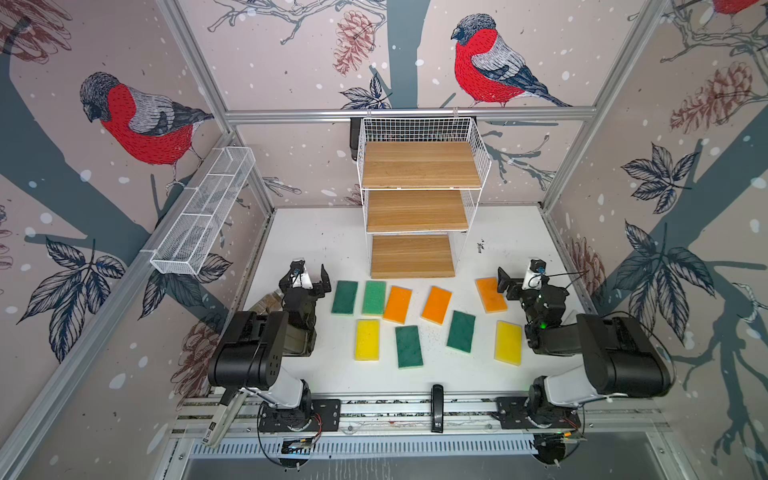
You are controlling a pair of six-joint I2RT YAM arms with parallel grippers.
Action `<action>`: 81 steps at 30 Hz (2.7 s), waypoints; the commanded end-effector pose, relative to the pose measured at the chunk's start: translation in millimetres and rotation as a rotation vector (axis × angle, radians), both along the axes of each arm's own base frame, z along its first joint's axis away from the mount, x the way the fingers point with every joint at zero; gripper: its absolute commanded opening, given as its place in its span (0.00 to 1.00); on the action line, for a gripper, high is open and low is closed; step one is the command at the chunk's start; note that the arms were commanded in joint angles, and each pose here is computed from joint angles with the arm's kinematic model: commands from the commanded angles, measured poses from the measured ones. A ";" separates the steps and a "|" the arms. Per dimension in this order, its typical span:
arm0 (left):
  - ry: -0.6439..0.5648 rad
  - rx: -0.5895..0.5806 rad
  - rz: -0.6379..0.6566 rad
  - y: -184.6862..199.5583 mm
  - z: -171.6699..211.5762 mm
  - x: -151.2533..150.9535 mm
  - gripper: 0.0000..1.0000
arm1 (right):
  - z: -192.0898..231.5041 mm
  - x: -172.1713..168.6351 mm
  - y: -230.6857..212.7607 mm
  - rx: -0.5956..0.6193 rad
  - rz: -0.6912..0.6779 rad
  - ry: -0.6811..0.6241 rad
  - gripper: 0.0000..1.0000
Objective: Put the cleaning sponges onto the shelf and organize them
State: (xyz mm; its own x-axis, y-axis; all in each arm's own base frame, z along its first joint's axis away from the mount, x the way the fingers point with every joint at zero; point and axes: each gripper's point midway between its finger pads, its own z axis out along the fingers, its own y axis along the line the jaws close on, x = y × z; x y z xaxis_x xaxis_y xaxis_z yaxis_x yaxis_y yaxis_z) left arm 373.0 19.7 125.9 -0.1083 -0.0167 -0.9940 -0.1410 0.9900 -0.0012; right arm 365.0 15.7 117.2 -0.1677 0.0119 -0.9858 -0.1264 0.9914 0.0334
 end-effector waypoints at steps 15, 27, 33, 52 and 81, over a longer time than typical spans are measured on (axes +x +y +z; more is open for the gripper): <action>-0.013 0.007 0.006 1.5 3.7 0.7 0.97 | 10.5 1.3 1.2 -0.001 0.007 -0.043 0.99; -0.014 0.007 0.006 1.4 3.8 0.9 0.97 | 10.6 1.6 1.2 -0.001 0.007 -0.042 0.99; -0.014 0.007 0.004 0.8 3.9 1.0 0.98 | 10.5 1.9 1.0 0.000 0.009 -0.041 0.99; -0.015 0.016 -0.037 -5.8 6.0 2.5 0.98 | 17.4 7.1 -7.1 0.018 -0.032 -0.028 1.00; 0.180 -0.306 0.073 -15.1 71.0 -5.0 0.98 | 72.7 -14.5 23.6 0.097 -0.106 0.139 1.00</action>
State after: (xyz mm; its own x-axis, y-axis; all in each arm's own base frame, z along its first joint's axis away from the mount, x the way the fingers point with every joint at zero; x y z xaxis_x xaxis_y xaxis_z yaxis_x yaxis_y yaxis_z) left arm 376.8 6.1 212.2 -0.1944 -0.2927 -0.9362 -0.1997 0.9463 -0.2543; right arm 355.0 44.9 208.1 -0.2126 0.1289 -0.9686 -0.0781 0.9858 0.1484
